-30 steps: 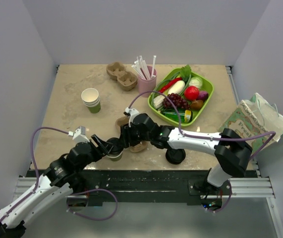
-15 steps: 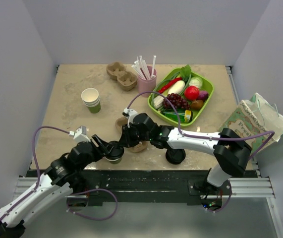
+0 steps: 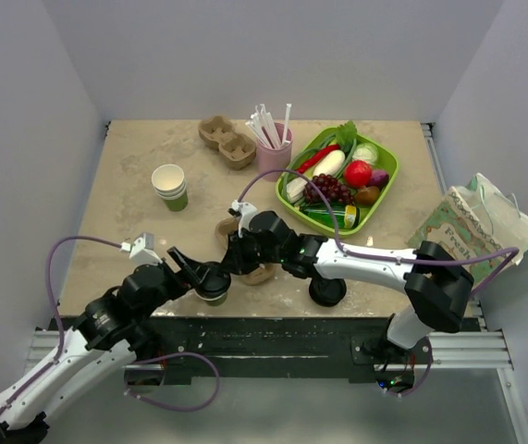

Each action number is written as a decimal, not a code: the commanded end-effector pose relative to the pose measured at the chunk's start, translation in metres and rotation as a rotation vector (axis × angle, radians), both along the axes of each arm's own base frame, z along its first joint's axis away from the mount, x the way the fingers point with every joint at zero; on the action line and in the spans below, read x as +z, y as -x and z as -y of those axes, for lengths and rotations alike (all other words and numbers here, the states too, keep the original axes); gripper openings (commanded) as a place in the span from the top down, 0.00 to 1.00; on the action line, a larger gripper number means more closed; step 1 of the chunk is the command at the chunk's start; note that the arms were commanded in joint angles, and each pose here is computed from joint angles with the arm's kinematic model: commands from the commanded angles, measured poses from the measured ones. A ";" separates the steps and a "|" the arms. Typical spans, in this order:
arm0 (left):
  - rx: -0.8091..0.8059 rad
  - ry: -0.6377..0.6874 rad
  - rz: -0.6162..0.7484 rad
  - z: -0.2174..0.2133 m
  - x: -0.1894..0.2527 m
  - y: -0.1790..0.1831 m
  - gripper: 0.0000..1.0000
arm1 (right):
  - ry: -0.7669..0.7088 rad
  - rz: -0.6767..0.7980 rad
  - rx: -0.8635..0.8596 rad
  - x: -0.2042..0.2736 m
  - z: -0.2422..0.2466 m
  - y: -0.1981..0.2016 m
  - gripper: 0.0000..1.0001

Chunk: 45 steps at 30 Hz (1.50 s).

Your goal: Pack the takeout coffee

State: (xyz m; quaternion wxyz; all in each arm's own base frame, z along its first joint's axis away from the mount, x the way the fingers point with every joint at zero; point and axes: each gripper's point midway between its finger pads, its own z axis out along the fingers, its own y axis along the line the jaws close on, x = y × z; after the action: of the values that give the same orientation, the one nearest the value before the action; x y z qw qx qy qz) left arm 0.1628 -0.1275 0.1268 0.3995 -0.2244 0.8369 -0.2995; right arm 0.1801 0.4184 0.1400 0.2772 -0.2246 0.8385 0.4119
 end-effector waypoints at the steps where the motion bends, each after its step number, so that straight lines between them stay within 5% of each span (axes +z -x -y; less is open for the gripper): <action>1: -0.001 -0.020 0.045 -0.010 0.025 0.003 0.13 | -0.061 0.072 0.026 0.037 -0.009 0.005 1.00; 14: -0.076 -0.082 -0.136 0.000 -0.007 0.020 0.14 | 0.042 0.140 -0.001 0.024 -0.010 0.008 1.00; 23: -0.098 0.061 -0.042 0.009 0.017 0.022 0.12 | 0.033 0.190 0.020 0.036 -0.013 0.019 1.00; 33: -0.056 -0.011 -0.119 -0.010 0.013 0.033 0.11 | -0.008 0.201 0.020 0.049 -0.015 0.022 1.00; 45: -0.082 0.054 -0.076 -0.009 0.030 0.040 0.10 | -0.001 0.184 0.046 0.042 -0.019 0.029 1.00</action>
State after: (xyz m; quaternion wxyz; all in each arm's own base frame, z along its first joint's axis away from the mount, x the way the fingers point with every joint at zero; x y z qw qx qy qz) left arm 0.1259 -0.1190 0.1388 0.3458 -0.2045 0.8623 -0.3083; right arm 0.1491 0.4264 0.1597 0.3220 -0.2809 0.8214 0.3779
